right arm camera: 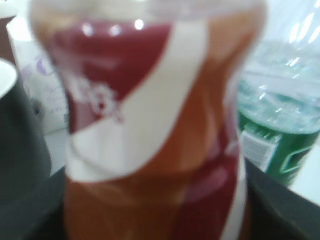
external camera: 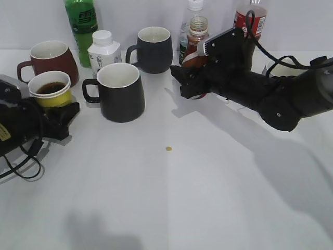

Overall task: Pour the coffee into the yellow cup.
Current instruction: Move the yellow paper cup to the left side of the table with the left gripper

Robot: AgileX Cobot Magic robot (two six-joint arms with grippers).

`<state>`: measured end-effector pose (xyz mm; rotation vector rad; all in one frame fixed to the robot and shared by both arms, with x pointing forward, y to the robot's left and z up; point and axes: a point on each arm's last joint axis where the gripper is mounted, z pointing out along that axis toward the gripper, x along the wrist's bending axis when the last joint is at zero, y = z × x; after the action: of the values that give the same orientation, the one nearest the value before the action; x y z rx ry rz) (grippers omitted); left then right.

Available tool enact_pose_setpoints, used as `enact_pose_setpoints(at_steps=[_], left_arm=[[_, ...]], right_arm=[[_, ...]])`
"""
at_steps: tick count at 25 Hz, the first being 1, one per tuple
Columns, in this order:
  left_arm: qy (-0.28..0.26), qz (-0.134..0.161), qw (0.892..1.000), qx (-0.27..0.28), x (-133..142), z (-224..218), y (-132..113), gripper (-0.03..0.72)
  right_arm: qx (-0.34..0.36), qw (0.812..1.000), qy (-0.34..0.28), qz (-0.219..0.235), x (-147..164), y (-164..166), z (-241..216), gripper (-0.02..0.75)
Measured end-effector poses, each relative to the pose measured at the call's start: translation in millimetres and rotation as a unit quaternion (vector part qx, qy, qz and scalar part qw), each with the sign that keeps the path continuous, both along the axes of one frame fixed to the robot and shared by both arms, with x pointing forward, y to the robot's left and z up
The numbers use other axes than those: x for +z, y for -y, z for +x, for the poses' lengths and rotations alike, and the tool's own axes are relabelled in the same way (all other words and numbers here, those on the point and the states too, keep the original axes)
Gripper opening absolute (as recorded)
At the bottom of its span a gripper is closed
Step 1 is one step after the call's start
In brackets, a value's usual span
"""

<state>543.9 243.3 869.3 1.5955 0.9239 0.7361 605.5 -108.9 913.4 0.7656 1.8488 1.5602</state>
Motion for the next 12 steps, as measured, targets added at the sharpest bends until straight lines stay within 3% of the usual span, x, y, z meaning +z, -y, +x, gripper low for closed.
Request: enact_pose_setpoints(at_steps=[7,12], left_arm=[[-0.012,0.008,1.0,-0.005,-3,-1,0,0.579],[-0.014,0.01,1.0,-0.004,0,-4,0,0.602]], right_arm=[[0.002,1.0,-0.001,-0.001,-2,0,0,0.502],[0.024,1.0,-0.005,-0.006,-21,-4,-2,0.502]])
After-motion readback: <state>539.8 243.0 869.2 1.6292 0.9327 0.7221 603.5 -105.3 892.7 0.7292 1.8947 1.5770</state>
